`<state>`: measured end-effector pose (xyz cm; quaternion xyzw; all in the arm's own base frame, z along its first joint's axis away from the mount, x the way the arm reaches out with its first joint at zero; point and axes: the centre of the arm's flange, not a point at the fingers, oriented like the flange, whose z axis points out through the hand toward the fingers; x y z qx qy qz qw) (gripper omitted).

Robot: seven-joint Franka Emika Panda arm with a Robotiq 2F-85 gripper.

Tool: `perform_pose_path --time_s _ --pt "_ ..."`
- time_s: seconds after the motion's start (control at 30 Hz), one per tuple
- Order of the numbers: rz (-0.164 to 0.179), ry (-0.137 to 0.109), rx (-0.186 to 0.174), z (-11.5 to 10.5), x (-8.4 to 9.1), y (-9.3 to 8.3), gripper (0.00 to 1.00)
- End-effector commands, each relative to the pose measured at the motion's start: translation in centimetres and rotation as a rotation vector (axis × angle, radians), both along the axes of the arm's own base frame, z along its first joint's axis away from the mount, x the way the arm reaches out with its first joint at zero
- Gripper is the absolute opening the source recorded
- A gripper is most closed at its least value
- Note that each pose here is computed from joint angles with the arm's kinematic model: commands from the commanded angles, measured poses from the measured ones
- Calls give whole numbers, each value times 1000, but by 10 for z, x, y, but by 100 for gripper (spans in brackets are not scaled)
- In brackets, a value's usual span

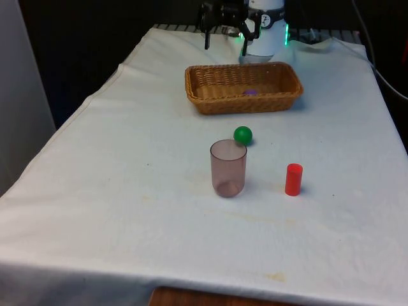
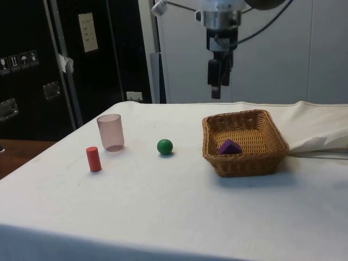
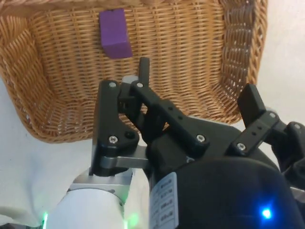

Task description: Pick up the triangular block and place it into the basket.

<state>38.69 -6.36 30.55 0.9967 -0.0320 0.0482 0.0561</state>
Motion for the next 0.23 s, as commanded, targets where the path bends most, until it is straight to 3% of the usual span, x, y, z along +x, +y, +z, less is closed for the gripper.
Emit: perform_pose_path --time_s 0.0,0.17,0.2 --pt "1 10 3 2 5 1 100" --pt "1 13 -9 6 17 0 100" --pt "-1 3 -18 7 15 -2 100"
